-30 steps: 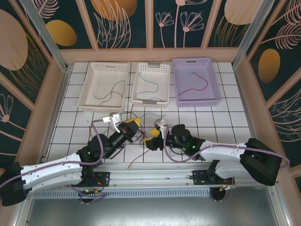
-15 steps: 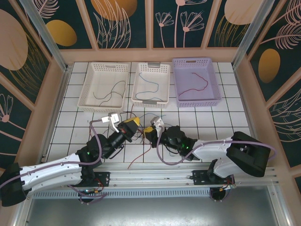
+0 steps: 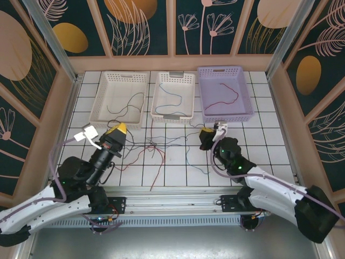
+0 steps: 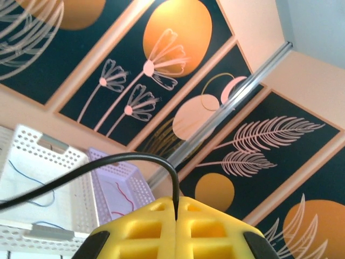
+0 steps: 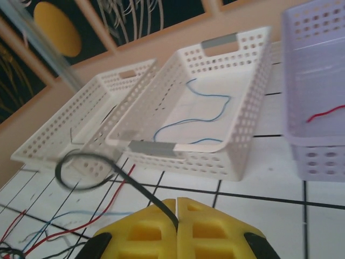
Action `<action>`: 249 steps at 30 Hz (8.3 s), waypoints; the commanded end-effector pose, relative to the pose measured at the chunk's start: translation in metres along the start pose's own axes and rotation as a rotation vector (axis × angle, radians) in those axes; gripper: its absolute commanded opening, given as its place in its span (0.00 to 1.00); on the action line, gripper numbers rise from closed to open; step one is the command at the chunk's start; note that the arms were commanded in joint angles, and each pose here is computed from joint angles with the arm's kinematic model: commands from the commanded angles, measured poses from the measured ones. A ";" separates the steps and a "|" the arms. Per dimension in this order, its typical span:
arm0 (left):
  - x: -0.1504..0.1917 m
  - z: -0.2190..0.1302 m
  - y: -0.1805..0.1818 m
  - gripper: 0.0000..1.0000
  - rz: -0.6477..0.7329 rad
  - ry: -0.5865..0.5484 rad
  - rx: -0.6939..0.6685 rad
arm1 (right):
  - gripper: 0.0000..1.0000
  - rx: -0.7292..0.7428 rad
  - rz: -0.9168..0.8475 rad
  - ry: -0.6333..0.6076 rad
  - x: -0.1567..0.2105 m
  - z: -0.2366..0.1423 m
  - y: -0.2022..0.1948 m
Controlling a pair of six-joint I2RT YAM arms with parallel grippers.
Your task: Untangle the cables
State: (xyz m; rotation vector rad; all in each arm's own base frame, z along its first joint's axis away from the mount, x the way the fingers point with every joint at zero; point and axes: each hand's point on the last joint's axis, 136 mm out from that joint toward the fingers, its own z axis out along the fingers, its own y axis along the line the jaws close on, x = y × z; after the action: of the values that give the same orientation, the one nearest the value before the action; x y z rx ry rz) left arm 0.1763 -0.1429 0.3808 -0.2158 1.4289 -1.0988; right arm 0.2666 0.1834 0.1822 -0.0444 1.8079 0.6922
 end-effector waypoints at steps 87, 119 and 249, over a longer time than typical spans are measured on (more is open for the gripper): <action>-0.016 0.246 0.278 0.00 0.360 0.198 -0.484 | 0.00 -0.525 -0.065 -0.087 -0.186 -0.136 0.123; -0.032 0.252 0.267 0.80 0.379 0.223 -0.514 | 0.00 -0.476 -0.027 -0.034 -0.180 -0.108 0.113; -0.008 -0.021 0.085 0.00 0.334 0.121 -0.388 | 0.00 -0.579 -0.034 -0.081 -0.386 0.037 0.232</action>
State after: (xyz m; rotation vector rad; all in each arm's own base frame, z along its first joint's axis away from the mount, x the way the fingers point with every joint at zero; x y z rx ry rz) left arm 0.2049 -0.0960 0.3160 -0.1690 1.7230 -0.6097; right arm 0.3559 0.2619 0.6126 -0.3689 1.4792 1.0932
